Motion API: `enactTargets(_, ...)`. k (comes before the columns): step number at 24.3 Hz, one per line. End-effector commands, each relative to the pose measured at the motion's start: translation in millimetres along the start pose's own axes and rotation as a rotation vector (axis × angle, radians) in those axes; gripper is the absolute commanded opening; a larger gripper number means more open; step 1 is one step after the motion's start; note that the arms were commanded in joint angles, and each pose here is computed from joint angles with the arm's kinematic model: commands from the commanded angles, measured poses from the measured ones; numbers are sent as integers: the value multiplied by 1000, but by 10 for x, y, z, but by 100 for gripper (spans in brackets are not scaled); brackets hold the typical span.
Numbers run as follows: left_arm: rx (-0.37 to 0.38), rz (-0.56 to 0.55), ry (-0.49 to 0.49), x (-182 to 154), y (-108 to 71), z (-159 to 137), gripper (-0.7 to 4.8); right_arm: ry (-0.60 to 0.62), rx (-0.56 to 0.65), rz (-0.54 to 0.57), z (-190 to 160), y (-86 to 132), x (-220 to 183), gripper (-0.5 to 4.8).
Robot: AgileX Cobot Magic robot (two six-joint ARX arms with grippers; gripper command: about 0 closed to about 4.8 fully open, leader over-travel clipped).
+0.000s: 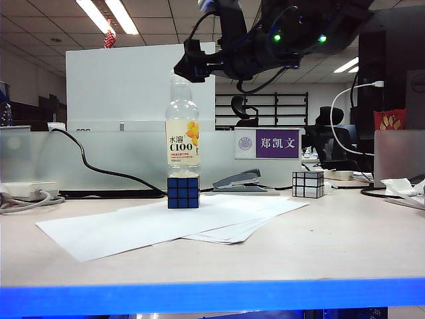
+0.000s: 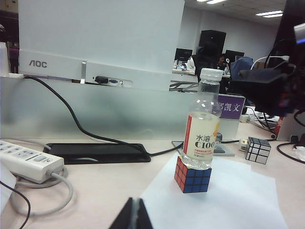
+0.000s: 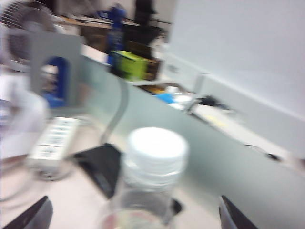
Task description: Flip the plastic bottle upside down.
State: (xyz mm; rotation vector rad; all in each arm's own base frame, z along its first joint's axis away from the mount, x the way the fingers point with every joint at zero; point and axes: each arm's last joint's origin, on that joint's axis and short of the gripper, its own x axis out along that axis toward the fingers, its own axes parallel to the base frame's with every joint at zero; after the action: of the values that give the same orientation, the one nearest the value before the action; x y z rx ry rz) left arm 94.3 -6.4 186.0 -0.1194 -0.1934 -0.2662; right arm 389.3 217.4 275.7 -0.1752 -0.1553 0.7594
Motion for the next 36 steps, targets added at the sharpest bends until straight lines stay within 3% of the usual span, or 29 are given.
enactTargets(1,-2,0,-20,-1,-3,26,-5,-15,-20,-24,-15,6,52,479)
enactTargets(15,10,-24,-84,-5,-18,91,-4,-17,16,-37,-147,37,374,479)
enactTargets(21,54,-146,-80,-9,-56,99,-5,10,23,-52,-199,14,471,479)
enactTargets(29,60,-228,-72,-13,-79,99,-5,19,26,-48,-283,27,496,479)
enactTargets(30,60,-233,-72,-14,-81,99,-5,17,25,-45,-282,27,496,458)
enactTargets(35,66,-264,-78,-17,-91,109,-5,-13,20,-43,-252,29,497,180)
enactTargets(36,66,-267,-80,-18,-92,111,-5,-14,21,-43,-251,31,497,179)
